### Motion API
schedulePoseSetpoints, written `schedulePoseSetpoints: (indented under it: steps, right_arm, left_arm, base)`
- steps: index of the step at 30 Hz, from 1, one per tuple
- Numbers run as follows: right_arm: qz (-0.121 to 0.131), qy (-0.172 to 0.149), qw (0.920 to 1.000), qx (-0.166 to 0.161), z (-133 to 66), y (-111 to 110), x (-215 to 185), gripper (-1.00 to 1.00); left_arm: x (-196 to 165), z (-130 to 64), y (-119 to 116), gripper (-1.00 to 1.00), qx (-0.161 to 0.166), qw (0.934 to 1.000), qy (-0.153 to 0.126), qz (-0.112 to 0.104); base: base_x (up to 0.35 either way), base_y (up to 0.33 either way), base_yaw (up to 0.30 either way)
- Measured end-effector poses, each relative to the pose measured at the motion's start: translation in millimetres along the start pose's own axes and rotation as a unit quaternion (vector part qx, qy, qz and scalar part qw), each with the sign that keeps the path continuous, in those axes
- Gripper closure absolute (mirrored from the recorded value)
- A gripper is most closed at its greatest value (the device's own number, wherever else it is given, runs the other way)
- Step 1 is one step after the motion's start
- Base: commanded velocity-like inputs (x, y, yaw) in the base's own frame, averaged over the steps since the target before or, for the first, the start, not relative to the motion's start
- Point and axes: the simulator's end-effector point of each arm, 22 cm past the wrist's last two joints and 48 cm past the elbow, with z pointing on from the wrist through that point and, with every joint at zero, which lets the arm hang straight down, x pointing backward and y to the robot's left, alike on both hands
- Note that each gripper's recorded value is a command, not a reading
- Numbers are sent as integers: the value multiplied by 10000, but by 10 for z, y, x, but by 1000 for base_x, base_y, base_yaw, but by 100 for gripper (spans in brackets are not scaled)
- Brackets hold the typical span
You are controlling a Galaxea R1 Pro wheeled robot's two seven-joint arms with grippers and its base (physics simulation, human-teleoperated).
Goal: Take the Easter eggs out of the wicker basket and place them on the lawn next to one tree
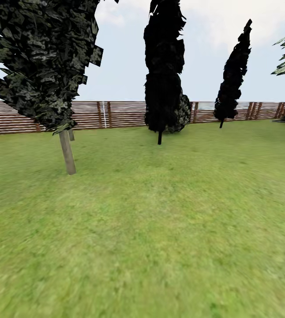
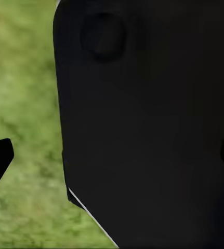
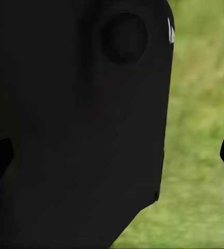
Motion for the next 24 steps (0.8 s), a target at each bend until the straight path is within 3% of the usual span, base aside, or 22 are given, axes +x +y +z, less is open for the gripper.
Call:
schedulePoseSetpoints:
  steps: [8,16,24]
  right_arm:
    - [90,-254,9994,229,-16,-356,-337,-100]
    - [-79,-379,9984,424,-47,-642,-548,-100]
    - [-84,-376,9984,418,-46,-647,-544,-100]
  left_arm:
    - [365,-18,382,-100,-288,9993,218,15]
    - [630,-27,102,-100,-105,9993,353,-1]
    - [637,-29,99,-100,-103,9993,364,-3]
  base:
    - [47,9,0]
    - [328,5,-6]
    - [338,55,-281]
